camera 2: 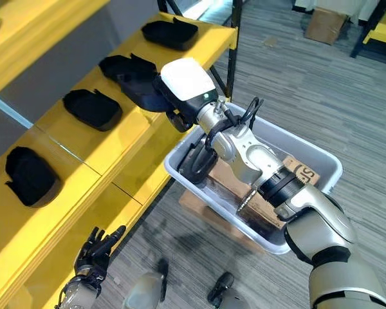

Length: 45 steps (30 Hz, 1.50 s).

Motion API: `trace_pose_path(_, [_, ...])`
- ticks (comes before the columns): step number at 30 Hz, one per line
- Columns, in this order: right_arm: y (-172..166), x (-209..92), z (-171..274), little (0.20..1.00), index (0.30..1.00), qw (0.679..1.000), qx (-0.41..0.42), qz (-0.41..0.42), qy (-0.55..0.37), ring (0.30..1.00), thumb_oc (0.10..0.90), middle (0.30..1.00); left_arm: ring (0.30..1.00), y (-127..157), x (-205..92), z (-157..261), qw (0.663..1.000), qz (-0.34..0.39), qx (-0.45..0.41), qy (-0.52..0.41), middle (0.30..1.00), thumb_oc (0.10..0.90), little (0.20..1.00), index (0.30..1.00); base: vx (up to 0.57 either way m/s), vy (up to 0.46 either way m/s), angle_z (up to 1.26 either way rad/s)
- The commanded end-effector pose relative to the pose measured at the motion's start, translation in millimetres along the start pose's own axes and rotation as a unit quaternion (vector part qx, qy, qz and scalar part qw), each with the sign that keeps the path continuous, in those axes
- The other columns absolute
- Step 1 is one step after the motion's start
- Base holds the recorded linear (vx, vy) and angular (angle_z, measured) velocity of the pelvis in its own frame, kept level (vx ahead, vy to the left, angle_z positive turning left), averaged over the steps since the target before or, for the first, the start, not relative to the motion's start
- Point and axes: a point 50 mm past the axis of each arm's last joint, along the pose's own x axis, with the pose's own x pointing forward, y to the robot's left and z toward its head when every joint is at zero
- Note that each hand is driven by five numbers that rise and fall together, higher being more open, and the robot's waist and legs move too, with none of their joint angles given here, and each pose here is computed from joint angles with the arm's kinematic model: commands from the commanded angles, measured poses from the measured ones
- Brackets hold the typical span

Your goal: Move parts from the plastic box to the shelf.

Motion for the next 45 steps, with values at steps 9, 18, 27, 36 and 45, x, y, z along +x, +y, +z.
trace_pose_path(9, [-64, -4, 0, 0.3, 0.3, 0.984, -0.026, -0.175, 0.001, 0.3, 0.4, 0.3, 1.0, -33, -8, 23, 0.993, -0.105, 0.02, -0.059, 1.0, 0.9, 1.0, 1.0, -0.02, 0.208, 0.51])
trace_pose_path(18, [-38, -22, -8, 0.3, 0.3, 0.989, -0.02, -0.142, 0.036, 0.3, 0.4, 0.3, 1.0, -24, -15, 11, 0.994, -0.096, 0.028, -0.037, 1.0, 0.9, 1.0, 1.0, -0.01, 0.162, 0.24])
trace_pose_path(27, [-27, -37, -16, 0.3, 0.3, 0.988, -0.038, -0.134, 0.067, 0.3, 0.4, 0.3, 1.0, -16, -22, 5, 0.995, -0.088, 0.034, -0.025, 1.0, 0.9, 1.0, 1.0, 0.02, 0.203, 0.15])
trace_pose_path(36, [-11, -56, -22, 0.3, 0.3, 0.989, -0.044, -0.111, 0.09, 0.3, 0.4, 0.3, 1.0, -4, -11, 21, 0.996, -0.045, 0.057, -0.054, 1.0, 0.9, 1.0, 1.0, -0.07, 0.086, 0.36])
trace_pose_path(45, [-9, -59, -19, 0.3, 0.3, 0.988, 0.003, -0.126, 0.09, 0.3, 0.4, 0.3, 1.0, -2, -7, 34, 0.994, -0.038, 0.056, -0.08, 1.0, 0.9, 1.0, 1.0, 0.05, -0.141, 0.83])
